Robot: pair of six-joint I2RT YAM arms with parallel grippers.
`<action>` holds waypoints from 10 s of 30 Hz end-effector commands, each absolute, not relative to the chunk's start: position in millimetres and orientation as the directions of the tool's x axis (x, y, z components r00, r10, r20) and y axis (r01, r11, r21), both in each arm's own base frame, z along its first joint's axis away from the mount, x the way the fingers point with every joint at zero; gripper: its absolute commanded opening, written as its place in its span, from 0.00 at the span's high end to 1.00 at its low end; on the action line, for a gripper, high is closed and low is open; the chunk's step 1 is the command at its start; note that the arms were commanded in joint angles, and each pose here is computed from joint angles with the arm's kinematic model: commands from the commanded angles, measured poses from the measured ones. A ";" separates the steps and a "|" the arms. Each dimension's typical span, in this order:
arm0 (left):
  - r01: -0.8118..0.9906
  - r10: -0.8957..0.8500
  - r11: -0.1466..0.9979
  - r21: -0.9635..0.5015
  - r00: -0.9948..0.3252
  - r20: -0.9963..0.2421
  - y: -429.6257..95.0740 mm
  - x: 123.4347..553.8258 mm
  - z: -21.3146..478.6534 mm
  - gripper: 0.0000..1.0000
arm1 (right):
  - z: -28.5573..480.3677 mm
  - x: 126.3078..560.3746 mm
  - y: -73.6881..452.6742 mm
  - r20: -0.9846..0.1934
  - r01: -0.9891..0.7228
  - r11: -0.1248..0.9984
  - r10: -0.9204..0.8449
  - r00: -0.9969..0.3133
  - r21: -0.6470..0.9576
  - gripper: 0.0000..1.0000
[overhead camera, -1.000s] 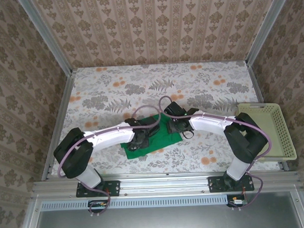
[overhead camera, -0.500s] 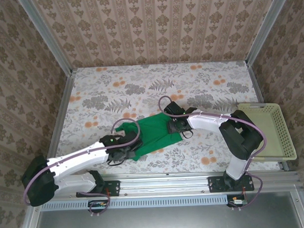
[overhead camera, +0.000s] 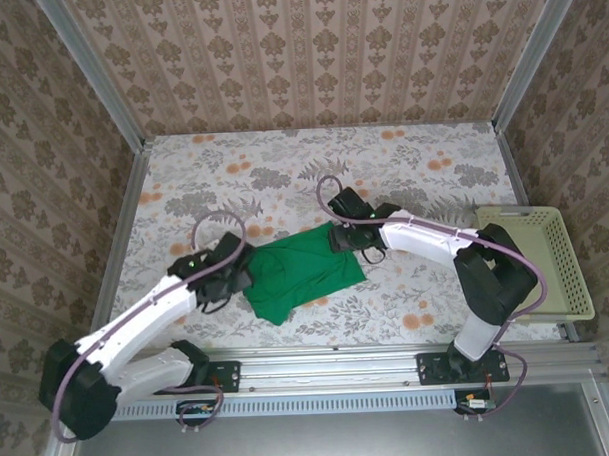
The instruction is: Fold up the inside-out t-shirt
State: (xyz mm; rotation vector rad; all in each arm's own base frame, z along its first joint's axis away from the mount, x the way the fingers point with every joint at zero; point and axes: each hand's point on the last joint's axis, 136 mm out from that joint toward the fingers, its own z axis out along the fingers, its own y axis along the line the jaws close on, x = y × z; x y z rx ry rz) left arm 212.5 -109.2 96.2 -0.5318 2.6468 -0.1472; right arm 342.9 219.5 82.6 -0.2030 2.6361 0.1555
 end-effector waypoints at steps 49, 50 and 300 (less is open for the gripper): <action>0.200 0.079 0.951 -0.237 -0.895 -0.439 -262.9 427.2 122.7 0.41 | 77.3 267.3 157.5 -0.440 0.068 0.983 0.137 -0.887 0.169 0.56; 0.174 0.060 0.959 -0.222 -0.894 -0.444 -247.7 415.5 129.7 0.36 | 82.1 274.0 160.7 -0.455 0.037 0.984 0.113 -0.883 0.174 0.56; -0.157 -0.468 0.847 -0.508 -0.672 -0.574 -55.4 272.5 139.7 0.11 | 62.5 541.3 62.1 -0.322 -0.198 0.916 -0.316 -0.893 -0.350 0.17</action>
